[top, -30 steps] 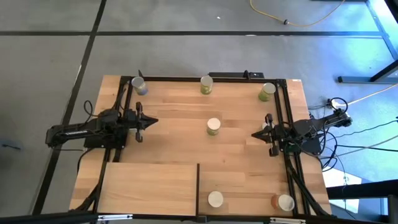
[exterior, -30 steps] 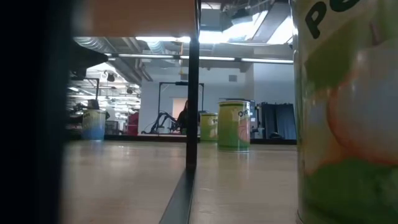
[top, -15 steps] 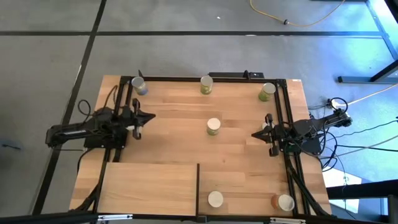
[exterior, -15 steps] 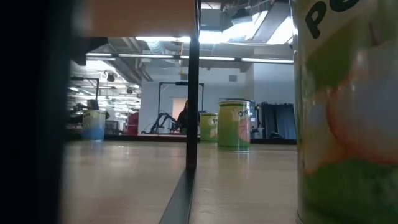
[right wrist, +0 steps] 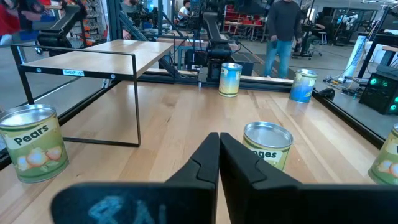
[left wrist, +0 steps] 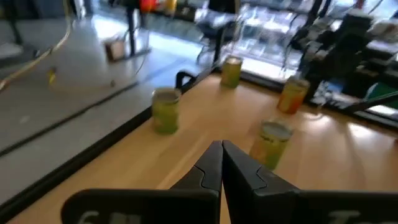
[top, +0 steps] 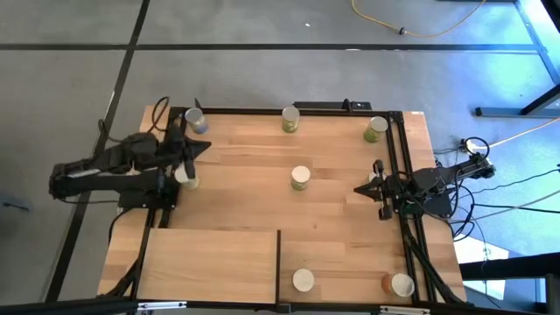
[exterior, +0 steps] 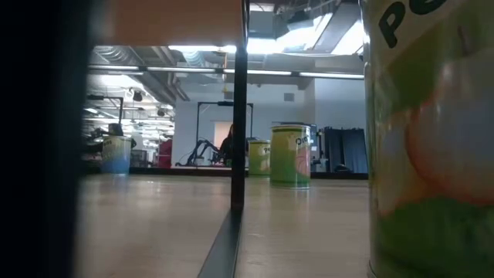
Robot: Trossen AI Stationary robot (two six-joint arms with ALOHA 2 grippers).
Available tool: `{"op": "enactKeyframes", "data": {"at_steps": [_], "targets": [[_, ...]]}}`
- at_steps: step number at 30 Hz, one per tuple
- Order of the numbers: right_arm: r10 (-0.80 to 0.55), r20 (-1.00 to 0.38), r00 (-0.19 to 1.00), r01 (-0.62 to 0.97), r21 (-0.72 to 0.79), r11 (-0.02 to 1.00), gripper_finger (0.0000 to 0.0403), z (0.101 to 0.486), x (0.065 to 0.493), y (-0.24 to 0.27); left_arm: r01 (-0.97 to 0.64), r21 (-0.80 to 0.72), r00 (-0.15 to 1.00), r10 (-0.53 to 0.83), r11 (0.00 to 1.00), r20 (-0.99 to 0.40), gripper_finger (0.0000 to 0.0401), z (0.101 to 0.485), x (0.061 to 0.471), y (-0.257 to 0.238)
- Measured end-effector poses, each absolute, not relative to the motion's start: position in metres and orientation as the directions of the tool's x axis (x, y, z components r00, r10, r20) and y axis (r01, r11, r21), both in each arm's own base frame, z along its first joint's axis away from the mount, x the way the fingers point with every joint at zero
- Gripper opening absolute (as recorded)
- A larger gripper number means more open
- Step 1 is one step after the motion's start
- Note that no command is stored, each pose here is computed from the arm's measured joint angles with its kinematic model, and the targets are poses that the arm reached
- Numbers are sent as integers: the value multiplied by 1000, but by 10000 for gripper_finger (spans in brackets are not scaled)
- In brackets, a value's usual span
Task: Pick and place cans onto a shelf
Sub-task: Put the canned carrots on the shelf
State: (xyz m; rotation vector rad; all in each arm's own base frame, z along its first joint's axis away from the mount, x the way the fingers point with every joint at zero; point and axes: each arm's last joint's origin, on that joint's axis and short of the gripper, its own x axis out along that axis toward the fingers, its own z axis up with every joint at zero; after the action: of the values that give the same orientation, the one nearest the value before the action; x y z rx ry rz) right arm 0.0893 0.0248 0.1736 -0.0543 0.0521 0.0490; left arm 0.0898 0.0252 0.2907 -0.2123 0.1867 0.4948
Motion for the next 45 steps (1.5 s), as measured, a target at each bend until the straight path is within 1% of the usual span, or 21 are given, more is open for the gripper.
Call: {"op": "enactKeyframes", "data": {"at_steps": [3,7,9,14,18,22,27,31,34,37,39,41,45], "targets": [[47,-53,997,-50,-53,997,16,174,89,25,-545,-112,813,491,831,-314,0,315,97,28],[48,-53,997,-51,-53,997,16,174,89,25,-654,-76,713,580,753,-393,0,348,103,32],[48,-53,997,-51,-53,997,16,174,89,25,-690,-59,668,602,722,-437,0,362,105,34],[48,-53,997,-50,-49,998,16,174,89,25,-756,-36,554,609,654,-567,0,384,105,35],[48,-53,997,-50,-44,998,16,174,89,25,-814,-83,478,581,575,-659,0,392,98,35],[48,-48,998,-48,-2,999,16,174,89,25,-851,-122,420,522,511,-742,0,393,88,33],[48,-48,998,-48,6,999,16,174,89,25,-875,-193,396,428,444,-813,2,388,83,31],[48,-46,998,-48,7,999,16,174,89,25,-888,-199,361,359,415,-861,23,385,78,29],[49,-31,998,-48,14,999,16,176,89,25,-895,-241,370,322,376,-872,44,383,79,28],[48,14,999,-48,30,998,16,180,89,25,-898,-287,384,275,333,-882,62,382,80,27],[47,55,997,-49,43,998,16,185,89,25,-905,-286,373,264,315,-890,68,380,82,28],[44,88,995,-49,54,997,16,188,89,25,-910,-267,352,248,318,-903,70,373,85,28],[42,130,991,-52,68,996,16,192,89,24,-905,-194,272,164,379,-948,68,348,94,27]]}}
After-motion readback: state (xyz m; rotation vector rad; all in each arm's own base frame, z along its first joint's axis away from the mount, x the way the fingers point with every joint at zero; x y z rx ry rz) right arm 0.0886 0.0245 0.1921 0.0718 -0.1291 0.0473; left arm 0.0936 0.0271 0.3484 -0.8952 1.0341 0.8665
